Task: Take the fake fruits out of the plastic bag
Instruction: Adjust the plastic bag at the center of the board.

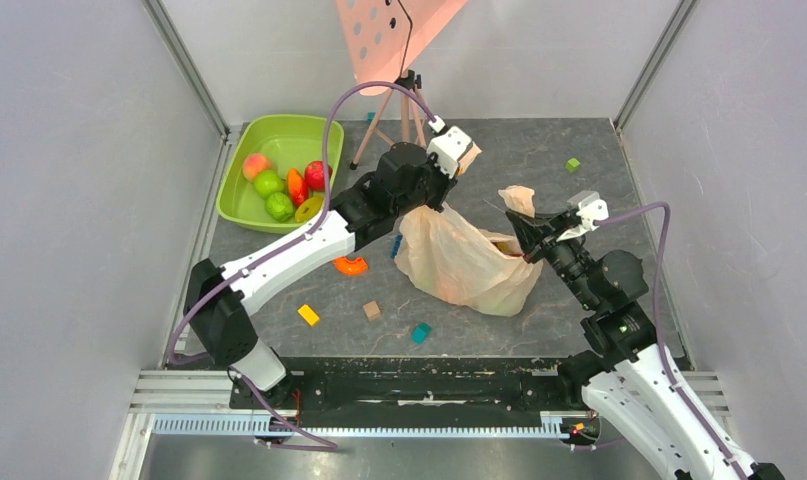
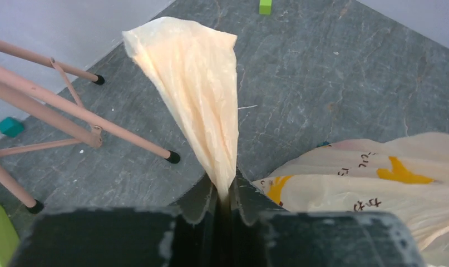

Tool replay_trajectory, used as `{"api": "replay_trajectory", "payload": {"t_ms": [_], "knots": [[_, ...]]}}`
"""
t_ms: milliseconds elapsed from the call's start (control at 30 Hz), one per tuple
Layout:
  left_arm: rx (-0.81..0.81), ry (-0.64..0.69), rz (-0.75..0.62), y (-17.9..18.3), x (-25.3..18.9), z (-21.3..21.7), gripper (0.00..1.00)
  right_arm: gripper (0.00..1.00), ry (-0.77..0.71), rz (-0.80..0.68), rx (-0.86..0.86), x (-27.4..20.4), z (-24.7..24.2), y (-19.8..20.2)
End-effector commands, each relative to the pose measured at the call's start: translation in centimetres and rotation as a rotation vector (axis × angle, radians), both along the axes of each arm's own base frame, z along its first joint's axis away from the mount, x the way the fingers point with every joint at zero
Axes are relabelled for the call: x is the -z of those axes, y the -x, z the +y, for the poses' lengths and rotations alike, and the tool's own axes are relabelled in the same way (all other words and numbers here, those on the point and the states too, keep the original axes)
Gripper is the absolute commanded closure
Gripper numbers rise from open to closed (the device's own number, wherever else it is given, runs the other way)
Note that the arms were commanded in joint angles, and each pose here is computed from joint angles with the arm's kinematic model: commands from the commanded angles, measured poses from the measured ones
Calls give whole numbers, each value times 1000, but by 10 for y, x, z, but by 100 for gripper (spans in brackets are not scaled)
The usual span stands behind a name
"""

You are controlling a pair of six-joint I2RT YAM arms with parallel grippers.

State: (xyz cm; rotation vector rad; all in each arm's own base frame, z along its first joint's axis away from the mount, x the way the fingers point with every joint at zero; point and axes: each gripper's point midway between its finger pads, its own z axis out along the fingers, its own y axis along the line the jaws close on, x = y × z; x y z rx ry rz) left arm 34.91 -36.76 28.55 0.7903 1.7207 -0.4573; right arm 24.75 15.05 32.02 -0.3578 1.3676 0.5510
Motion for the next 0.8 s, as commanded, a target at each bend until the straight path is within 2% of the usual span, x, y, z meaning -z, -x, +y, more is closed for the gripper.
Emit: {"api": "replay_trajectory", "payload": {"t_ms": [0,33,233,467,600,767], "knots": [[66,148,-36,31,-69,6,94,100,-76,-79,3,-62,-9,17],[91,172,-41,39,-80,8,97,100,-87,-82,6,-73,-11,20],[240,331,-9,97,-150,24,98,100,-137,-65,7,-128,-24,47],[321,428,57,146,-179,49,98,100,-190,1,-16,-146,-28,64],[314,418,84,148,-180,52,98,100,-193,54,12,-140,-27,54],[206,326,68,106,-159,39,98,100,-111,132,147,-112,-30,7]]}}
